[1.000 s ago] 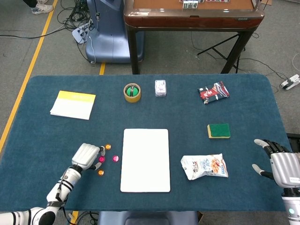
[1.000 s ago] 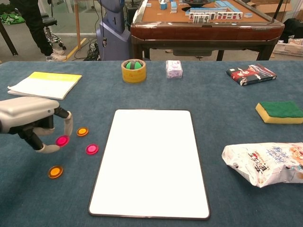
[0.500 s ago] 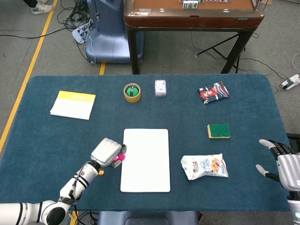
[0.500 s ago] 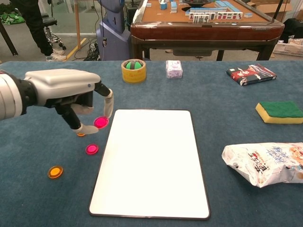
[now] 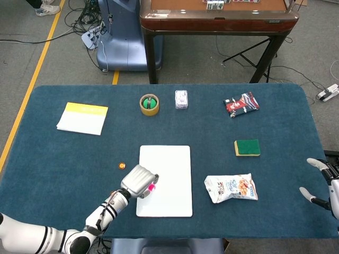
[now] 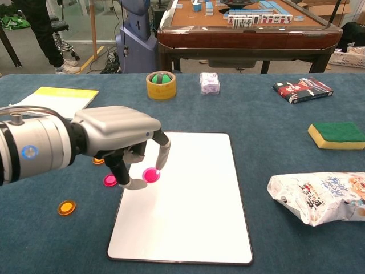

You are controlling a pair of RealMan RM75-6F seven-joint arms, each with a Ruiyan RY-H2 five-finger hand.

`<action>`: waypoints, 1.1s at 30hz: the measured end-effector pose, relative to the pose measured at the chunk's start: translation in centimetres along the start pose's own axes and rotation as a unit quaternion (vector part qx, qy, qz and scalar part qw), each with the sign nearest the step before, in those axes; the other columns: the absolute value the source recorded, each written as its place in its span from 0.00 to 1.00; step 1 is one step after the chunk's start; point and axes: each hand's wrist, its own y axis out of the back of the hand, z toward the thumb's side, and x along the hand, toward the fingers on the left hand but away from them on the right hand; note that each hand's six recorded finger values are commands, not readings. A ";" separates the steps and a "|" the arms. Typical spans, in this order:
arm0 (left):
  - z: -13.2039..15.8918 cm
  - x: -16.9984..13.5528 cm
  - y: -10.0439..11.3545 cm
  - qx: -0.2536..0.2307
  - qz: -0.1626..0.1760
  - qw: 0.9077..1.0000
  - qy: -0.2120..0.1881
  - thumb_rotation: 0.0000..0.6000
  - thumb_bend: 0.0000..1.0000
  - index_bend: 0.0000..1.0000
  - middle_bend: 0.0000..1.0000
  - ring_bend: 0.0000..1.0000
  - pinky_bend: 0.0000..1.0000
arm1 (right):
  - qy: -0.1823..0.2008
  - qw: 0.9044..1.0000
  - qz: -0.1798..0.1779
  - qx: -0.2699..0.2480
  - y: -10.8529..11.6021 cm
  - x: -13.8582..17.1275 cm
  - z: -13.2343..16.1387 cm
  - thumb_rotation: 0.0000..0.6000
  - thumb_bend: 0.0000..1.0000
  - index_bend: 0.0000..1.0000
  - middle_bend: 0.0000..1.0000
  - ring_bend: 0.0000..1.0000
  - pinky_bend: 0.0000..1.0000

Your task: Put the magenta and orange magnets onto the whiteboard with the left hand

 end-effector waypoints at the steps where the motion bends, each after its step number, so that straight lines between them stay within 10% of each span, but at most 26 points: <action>1: 0.1 0.0 -0.1 0.000 -0.003 1.000 0.000 1.00 0.32 0.47 1.00 1.00 1.00 | 0.000 1.000 0.000 0.000 0.0 0.0 0.0 1.00 0.06 0.26 0.30 0.30 0.42; 8: 0.1 -0.2 -0.3 0.003 -0.017 1.000 0.009 1.00 0.31 0.34 1.00 1.00 1.00 | 0.002 1.000 0.003 0.001 -0.1 0.0 0.0 1.00 0.06 0.26 0.31 0.30 0.42; 33: -5.7 -0.5 -3.6 -0.005 -0.024 0.996 0.082 1.00 0.31 0.44 1.00 1.00 1.00 | 0.001 1.000 0.017 0.012 -1.0 -0.5 0.4 1.00 0.06 0.26 0.31 0.30 0.42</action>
